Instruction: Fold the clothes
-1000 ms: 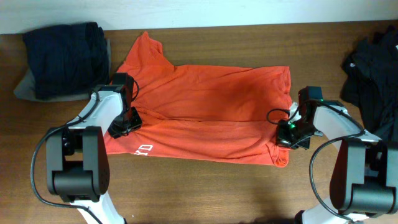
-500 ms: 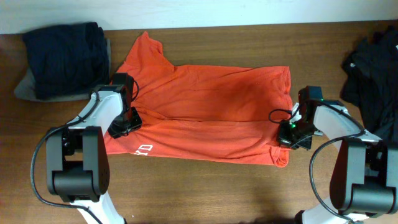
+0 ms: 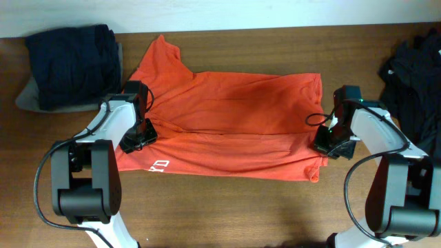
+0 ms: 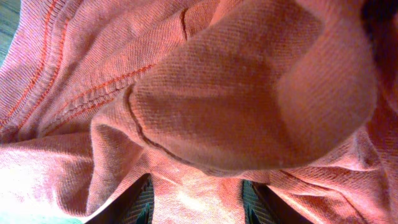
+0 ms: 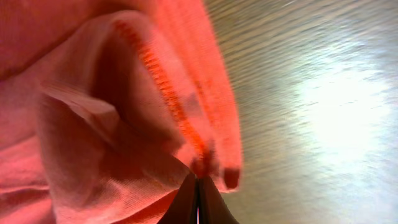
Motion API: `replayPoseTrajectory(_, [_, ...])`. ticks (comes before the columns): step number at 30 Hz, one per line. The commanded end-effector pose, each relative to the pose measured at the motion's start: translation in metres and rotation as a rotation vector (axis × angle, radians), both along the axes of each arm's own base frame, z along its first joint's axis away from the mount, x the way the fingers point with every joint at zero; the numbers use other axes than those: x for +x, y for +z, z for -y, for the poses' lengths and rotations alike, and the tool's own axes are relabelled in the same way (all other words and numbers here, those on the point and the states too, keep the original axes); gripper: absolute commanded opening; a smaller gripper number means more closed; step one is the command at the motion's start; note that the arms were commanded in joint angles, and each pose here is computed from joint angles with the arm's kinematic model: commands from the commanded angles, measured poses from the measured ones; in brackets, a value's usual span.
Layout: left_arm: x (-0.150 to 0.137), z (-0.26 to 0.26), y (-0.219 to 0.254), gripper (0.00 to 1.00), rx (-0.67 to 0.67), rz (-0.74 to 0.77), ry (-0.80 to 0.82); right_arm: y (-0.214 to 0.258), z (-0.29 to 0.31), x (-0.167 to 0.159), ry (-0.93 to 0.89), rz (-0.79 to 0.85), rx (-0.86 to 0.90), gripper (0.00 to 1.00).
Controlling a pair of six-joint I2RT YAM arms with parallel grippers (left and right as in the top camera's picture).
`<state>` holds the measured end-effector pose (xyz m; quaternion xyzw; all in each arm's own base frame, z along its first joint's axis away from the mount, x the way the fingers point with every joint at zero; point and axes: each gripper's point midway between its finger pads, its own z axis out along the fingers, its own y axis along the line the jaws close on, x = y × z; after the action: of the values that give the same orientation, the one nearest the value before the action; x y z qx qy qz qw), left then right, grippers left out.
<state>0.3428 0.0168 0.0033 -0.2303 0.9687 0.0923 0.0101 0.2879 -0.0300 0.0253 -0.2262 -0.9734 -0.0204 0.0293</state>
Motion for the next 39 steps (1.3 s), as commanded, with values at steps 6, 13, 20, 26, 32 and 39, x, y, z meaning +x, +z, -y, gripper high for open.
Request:
replayPoseTrajectory(6, [-0.003,-0.008,-0.008,0.47,0.022,-0.031,0.006,0.006,0.024,-0.001,-0.062,-0.018,-0.081,0.04])
replayPoseTrajectory(13, [-0.003,-0.008,-0.008,0.46,0.024,-0.03,0.006,0.007,0.022,-0.01,-0.058,-0.058,-0.075,0.39])
replayPoseTrajectory(20, [0.001,-0.009,0.004,0.45,0.028,-0.035,-0.006,0.02,0.009,-0.005,-0.033,-0.049,0.006,0.33])
replayPoseTrajectory(26, [0.034,-0.016,0.044,0.46,0.07,0.072,-0.024,0.056,-0.018,0.018,0.085,0.034,0.182,0.31])
replayPoseTrajectory(32, [0.056,-0.004,0.068,0.45,0.008,0.138,-0.027,0.061,-0.045,0.021,0.202,0.079,0.319,0.48])
replayPoseTrajectory(39, [0.041,0.057,0.063,0.52,-0.283,0.07,-0.207,0.035,-0.073,0.005,0.288,0.042,0.331,0.18])
